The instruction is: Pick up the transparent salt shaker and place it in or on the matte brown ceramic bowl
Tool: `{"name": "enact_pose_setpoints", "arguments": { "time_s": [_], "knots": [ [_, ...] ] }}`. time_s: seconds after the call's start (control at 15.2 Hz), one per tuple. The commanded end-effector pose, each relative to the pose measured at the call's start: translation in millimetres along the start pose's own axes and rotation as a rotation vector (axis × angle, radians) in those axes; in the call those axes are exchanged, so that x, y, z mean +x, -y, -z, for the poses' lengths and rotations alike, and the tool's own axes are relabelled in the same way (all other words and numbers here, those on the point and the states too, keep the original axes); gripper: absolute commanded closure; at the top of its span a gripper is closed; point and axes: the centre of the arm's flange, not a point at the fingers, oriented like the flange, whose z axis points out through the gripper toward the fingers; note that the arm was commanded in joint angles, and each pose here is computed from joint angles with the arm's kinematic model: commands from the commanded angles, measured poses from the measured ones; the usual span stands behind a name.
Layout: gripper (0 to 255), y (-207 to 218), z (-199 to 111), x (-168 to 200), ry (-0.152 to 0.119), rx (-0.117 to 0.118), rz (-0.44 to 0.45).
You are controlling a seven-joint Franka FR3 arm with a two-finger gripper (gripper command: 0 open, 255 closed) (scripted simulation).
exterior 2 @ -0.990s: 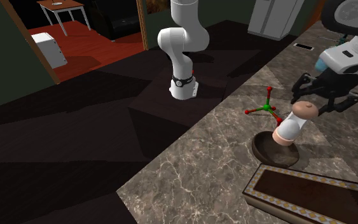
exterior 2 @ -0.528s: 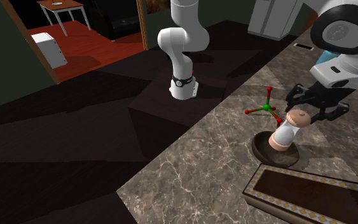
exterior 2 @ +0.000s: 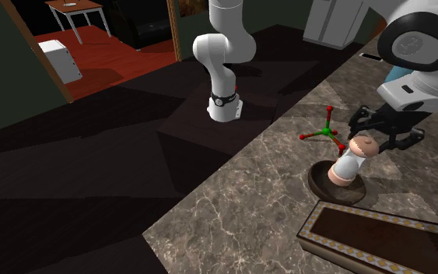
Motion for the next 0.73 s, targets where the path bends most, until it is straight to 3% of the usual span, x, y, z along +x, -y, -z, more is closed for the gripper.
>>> {"name": "enact_pose_setpoints", "arguments": {
  "time_s": [0.0, 0.07, 0.4, 0.66],
  "knots": [
    [255, 0, 0, 0, 0.0, 0.0, 0.0],
    [0, 0, 0, 0, 0.0, 0.0, 0.0],
    [0, 0, 0, 0, 0.0, 0.0, 0.0],
    [0, 0, 50, 0, 0.0, 0.0, 0.0]
  ]
}}
